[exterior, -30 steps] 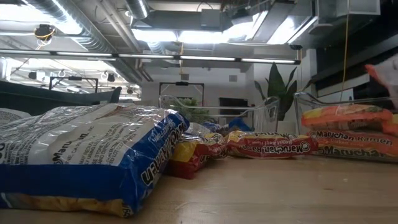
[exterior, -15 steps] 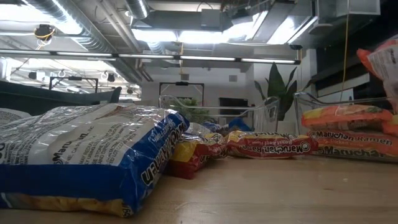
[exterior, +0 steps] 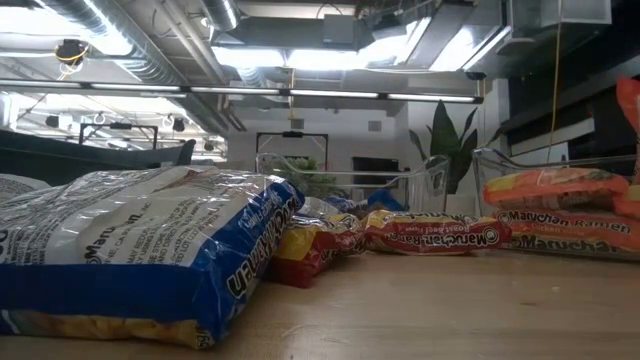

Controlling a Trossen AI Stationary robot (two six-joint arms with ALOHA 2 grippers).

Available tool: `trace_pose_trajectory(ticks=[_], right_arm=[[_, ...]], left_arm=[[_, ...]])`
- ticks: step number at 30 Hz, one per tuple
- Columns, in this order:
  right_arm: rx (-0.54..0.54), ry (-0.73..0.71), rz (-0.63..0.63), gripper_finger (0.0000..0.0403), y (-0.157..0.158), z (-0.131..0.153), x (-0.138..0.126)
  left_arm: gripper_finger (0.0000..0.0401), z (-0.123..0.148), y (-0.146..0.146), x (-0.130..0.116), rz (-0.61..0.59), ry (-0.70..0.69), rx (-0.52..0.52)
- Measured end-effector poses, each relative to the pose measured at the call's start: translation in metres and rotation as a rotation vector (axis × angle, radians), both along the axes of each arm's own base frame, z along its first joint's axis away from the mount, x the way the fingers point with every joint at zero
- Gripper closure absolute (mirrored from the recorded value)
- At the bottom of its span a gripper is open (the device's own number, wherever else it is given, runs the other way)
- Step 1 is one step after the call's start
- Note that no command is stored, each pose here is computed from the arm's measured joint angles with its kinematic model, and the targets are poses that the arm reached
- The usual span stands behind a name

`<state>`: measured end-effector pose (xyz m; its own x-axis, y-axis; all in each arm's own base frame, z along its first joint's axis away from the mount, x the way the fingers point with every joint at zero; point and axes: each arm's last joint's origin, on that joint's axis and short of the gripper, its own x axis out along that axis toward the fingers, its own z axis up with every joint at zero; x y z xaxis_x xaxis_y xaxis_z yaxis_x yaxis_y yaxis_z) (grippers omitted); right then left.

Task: Sort Maruchan noodles
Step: Stack the orange noodle pack on top of the orange noodle pack in the right transparent bin

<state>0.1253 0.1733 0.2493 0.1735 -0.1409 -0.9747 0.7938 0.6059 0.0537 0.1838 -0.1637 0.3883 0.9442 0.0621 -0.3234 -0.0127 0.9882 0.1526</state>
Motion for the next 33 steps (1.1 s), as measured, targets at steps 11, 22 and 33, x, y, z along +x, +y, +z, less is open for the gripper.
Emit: trace_pose_trajectory(ticks=[11,22,33], right_arm=[[-0.034,-0.035,-0.001,0.0203,0.001,-0.002,0.002],[-0.081,-0.075,0.047,0.0197,-0.008,0.017,0.012],[-0.094,0.022,-0.003,0.0198,-0.014,0.006,0.005]], left_arm=[[0.0284,0.0,0.0,0.0,0.0,0.0,0.002],[0.0284,0.0,0.0,0.0,0.0,0.0,0.003],[0.0284,0.0,0.0,0.0,0.0,0.003,0.006]])
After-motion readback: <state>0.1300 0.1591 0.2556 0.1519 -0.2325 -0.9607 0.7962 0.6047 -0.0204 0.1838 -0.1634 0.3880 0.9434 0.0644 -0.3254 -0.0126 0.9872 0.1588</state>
